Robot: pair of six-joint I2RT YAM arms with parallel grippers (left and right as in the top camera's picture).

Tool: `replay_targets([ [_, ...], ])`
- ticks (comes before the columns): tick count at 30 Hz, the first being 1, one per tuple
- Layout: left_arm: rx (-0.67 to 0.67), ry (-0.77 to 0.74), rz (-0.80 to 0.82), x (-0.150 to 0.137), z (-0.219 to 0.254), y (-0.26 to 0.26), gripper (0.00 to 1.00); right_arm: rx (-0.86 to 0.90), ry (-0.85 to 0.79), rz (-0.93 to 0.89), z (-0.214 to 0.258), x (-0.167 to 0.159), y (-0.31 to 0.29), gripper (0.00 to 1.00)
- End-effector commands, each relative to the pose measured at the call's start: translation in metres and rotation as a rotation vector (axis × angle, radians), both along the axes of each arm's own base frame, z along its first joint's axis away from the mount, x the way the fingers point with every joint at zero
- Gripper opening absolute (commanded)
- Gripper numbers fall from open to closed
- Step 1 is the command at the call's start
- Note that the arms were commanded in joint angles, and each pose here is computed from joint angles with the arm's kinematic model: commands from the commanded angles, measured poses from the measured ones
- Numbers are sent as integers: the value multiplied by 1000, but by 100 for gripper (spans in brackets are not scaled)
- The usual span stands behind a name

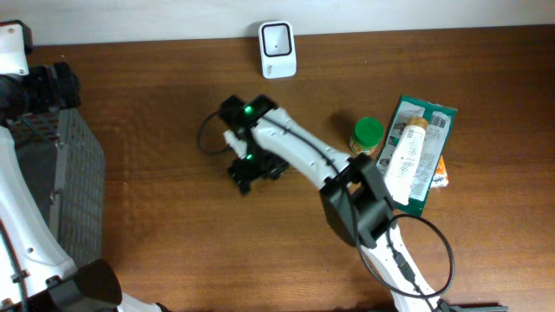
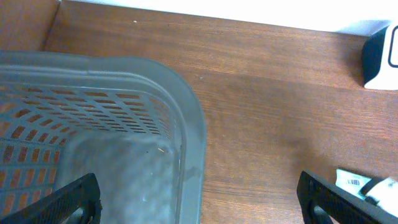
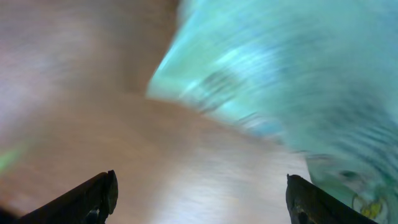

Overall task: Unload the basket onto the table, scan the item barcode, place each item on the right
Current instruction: 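Lift the mint-green pouch and bring it toward the scanner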

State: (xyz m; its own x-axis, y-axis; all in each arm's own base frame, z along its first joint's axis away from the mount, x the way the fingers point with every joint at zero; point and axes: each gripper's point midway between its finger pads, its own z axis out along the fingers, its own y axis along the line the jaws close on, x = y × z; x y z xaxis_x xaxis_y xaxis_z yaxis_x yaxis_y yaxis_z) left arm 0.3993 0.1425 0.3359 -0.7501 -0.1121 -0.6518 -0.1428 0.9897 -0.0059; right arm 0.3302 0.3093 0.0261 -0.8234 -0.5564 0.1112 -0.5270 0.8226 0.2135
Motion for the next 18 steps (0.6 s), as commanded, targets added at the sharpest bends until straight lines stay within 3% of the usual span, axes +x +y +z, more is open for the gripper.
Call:
replay_targets([
  [1,-13,-5,5,0,0,0,99,-20,-25,-5,7,10,-15,84],
  [5,-13,-4,5,0,0,0,99,52,-81,39,40,13,-9,88],
  [11,-13,-5,5,0,0,0,99,158,-225,-58,105,54,-32,89],
  [18,-13,-5,5,0,0,0,99,339,-82,-168,89,78,-64,84],
])
